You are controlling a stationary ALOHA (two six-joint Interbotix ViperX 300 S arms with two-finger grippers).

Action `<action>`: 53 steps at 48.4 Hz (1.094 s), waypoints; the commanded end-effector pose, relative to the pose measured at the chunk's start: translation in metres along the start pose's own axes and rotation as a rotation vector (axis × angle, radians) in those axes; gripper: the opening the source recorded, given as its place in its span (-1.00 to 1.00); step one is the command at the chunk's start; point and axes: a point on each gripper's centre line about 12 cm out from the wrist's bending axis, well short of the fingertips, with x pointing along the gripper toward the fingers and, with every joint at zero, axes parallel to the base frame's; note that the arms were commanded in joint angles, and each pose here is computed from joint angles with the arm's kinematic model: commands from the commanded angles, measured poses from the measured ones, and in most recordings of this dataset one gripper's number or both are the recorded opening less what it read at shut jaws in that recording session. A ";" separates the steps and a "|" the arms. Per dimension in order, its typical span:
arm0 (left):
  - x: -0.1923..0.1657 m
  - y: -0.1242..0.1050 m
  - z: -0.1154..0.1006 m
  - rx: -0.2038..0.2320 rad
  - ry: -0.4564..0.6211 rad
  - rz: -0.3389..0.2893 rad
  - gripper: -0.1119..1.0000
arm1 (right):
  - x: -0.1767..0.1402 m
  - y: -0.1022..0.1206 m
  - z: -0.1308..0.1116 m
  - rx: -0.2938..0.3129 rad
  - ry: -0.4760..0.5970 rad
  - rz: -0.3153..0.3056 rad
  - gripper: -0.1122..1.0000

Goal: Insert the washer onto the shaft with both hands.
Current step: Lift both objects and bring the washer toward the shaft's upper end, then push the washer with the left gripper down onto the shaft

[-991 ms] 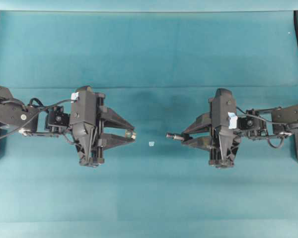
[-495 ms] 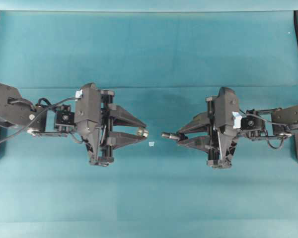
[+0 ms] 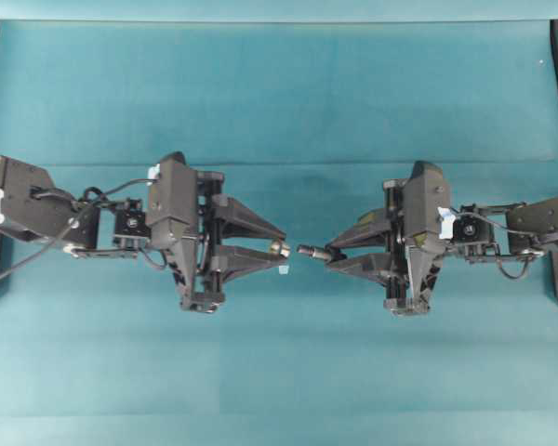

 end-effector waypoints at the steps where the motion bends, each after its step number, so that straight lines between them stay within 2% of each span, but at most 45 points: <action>1: 0.004 -0.002 0.010 -0.001 -0.035 -0.006 -0.14 | 0.002 0.003 0.011 0.010 -0.039 0.008 -0.79; 19: 0.011 -0.001 0.006 -0.001 -0.024 -0.005 -0.14 | 0.002 0.003 0.016 0.010 -0.076 0.012 -0.79; 53: 0.019 0.002 0.000 -0.003 0.004 0.005 -0.14 | 0.003 0.007 0.016 0.005 -0.071 0.022 -0.79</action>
